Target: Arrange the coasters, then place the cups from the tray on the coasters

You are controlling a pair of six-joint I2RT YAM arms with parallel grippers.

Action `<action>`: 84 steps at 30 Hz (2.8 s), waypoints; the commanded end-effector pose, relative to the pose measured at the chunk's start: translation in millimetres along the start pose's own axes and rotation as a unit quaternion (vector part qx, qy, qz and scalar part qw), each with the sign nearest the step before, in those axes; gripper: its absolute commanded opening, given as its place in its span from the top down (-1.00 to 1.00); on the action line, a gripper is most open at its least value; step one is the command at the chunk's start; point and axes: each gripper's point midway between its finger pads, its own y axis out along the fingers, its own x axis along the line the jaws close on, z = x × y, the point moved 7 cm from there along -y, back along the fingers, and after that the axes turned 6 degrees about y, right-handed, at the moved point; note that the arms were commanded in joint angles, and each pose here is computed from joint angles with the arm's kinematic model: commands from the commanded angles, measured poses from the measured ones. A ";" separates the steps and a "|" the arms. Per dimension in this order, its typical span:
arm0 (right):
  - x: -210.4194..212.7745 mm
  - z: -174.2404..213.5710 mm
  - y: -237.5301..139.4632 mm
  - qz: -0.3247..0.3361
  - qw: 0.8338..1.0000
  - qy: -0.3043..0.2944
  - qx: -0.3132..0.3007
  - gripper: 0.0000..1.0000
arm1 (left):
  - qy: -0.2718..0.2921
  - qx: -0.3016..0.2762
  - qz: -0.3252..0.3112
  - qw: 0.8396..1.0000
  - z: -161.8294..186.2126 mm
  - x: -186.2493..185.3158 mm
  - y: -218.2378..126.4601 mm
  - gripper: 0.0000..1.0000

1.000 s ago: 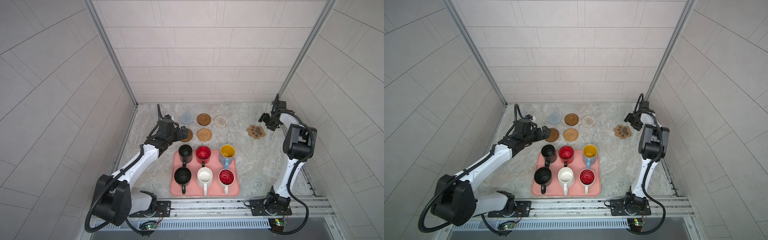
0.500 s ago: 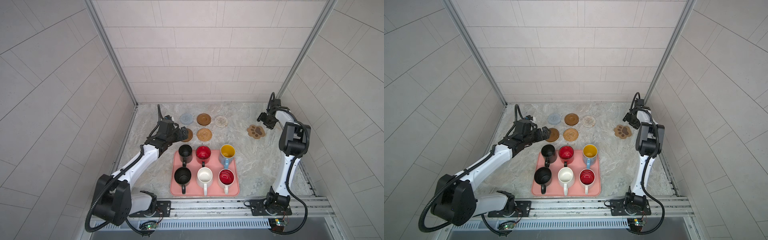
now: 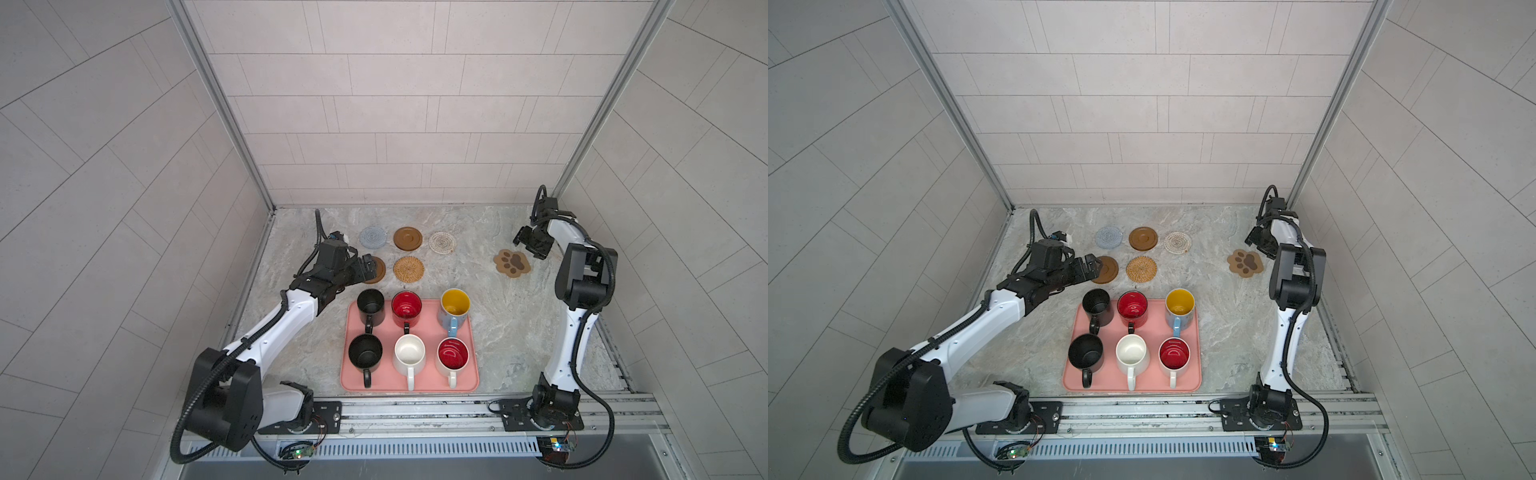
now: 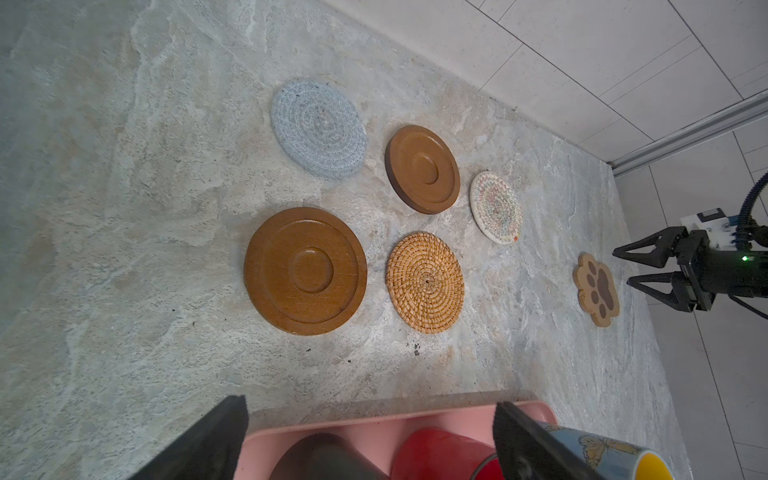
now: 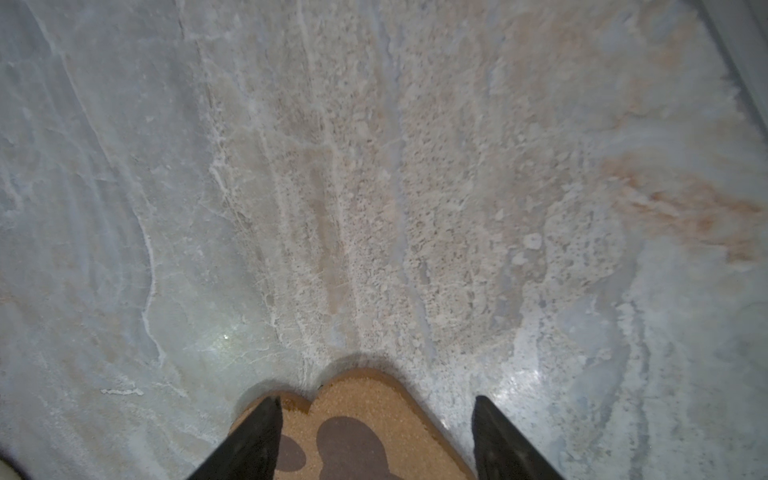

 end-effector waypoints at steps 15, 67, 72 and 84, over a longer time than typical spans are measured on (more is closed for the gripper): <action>-1.8 21.8 17.1 0.052 0.997 -0.021 0.043 -0.48 | -0.005 -0.006 0.002 1.000 1.1 1.6 1.6 -1.00; 45.0 129.7 -74.2 -0.012 0.998 -0.029 0.051 -0.48 | -0.008 -0.009 0.021 1.000 12.6 5.2 1.3 -1.00; 37.3 136.3 -65.6 -0.018 0.993 -0.088 0.078 -0.49 | -0.009 -0.009 0.021 1.000 12.7 4.8 -0.1 -1.00; 15.7 148.5 -37.8 -0.073 0.984 -0.113 0.116 -0.44 | -0.007 -0.008 0.017 1.000 12.1 5.3 -3.1 -1.00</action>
